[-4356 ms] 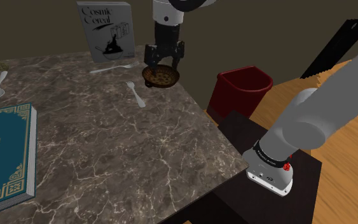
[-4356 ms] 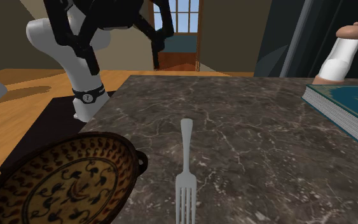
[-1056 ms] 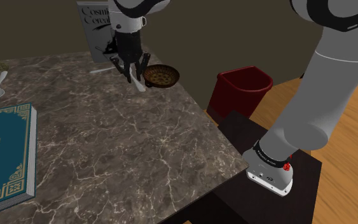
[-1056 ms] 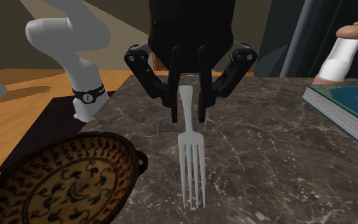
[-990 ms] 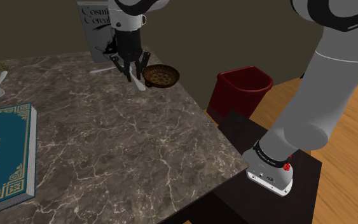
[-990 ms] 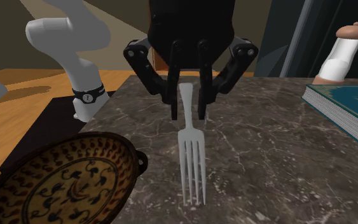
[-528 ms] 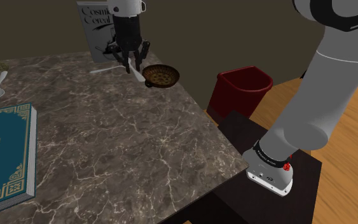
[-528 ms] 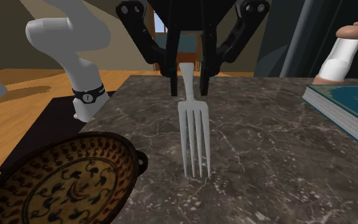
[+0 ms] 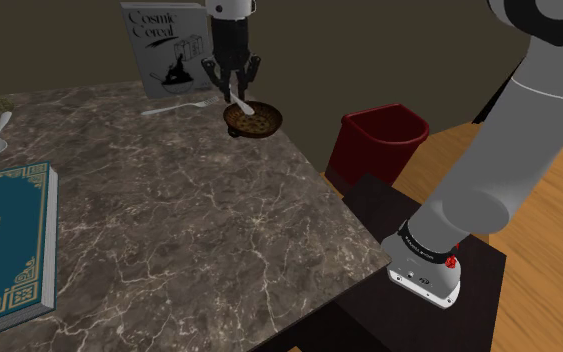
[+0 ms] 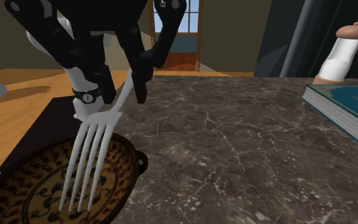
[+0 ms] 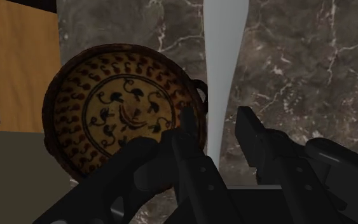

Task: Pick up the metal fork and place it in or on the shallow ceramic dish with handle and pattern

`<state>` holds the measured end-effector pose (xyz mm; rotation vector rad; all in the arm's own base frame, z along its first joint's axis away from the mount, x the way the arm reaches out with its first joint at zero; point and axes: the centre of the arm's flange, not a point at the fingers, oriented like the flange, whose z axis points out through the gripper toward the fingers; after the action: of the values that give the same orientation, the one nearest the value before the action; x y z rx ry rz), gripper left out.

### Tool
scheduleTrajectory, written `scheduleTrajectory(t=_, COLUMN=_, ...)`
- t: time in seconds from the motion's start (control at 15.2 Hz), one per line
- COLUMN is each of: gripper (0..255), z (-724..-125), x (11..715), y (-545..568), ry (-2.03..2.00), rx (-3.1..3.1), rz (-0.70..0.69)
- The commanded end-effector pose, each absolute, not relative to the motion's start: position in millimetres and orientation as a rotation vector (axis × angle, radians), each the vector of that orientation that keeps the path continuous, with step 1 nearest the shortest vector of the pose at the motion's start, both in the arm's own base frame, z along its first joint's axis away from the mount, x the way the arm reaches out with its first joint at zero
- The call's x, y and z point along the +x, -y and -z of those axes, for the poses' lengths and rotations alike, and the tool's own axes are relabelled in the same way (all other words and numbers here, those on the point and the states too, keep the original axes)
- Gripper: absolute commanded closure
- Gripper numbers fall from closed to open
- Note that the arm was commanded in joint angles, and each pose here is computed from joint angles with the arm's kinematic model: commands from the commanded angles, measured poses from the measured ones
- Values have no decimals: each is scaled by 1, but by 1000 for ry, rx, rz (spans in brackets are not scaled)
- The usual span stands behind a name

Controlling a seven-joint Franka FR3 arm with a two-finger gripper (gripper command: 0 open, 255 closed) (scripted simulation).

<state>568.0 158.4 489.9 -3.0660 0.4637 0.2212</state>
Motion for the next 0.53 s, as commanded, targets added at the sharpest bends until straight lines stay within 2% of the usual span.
scheduleTrajectory(t=0.0, gripper=255, z=-485, x=565, y=-132, ry=-462, rx=-3066, rz=-221)
scheduleTrajectory(t=0.2, gripper=255, z=-480, x=565, y=-83, ry=-462, rx=-3066, rz=-221)
scheduleTrajectory(t=0.46, gripper=255, z=-459, x=565, y=-83, ry=-462, rx=-3066, rz=-221)
